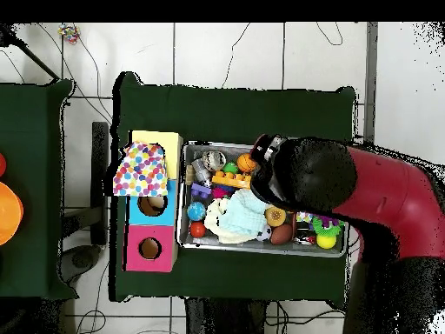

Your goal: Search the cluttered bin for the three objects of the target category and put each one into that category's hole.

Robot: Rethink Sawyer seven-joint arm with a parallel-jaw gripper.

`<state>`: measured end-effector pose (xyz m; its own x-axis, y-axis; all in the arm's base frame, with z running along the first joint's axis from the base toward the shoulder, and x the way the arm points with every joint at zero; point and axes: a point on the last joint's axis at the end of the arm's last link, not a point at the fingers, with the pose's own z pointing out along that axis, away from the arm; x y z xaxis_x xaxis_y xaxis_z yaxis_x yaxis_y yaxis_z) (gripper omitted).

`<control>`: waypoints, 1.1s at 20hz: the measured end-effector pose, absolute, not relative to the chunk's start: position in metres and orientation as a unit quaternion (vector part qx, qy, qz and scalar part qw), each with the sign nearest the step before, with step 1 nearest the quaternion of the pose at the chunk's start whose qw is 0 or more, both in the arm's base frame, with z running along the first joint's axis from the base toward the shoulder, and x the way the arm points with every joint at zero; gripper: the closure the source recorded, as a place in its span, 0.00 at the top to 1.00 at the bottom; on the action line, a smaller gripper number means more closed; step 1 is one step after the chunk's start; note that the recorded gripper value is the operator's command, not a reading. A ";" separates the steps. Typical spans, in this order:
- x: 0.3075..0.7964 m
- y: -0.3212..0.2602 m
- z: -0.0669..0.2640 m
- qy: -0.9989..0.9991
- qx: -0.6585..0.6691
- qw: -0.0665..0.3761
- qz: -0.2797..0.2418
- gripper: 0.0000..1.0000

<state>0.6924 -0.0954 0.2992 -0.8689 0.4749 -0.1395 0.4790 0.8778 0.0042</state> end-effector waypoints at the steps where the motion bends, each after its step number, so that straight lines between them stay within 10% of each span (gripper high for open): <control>1: 0.695 -0.088 0.300 0.969 0.234 0.072 -0.024 1.00; 22: 0.761 0.049 0.291 0.991 0.116 0.052 -0.047 1.00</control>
<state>0.7610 0.0491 0.2911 -0.9678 0.2243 -0.1140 0.2341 0.9688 -0.0810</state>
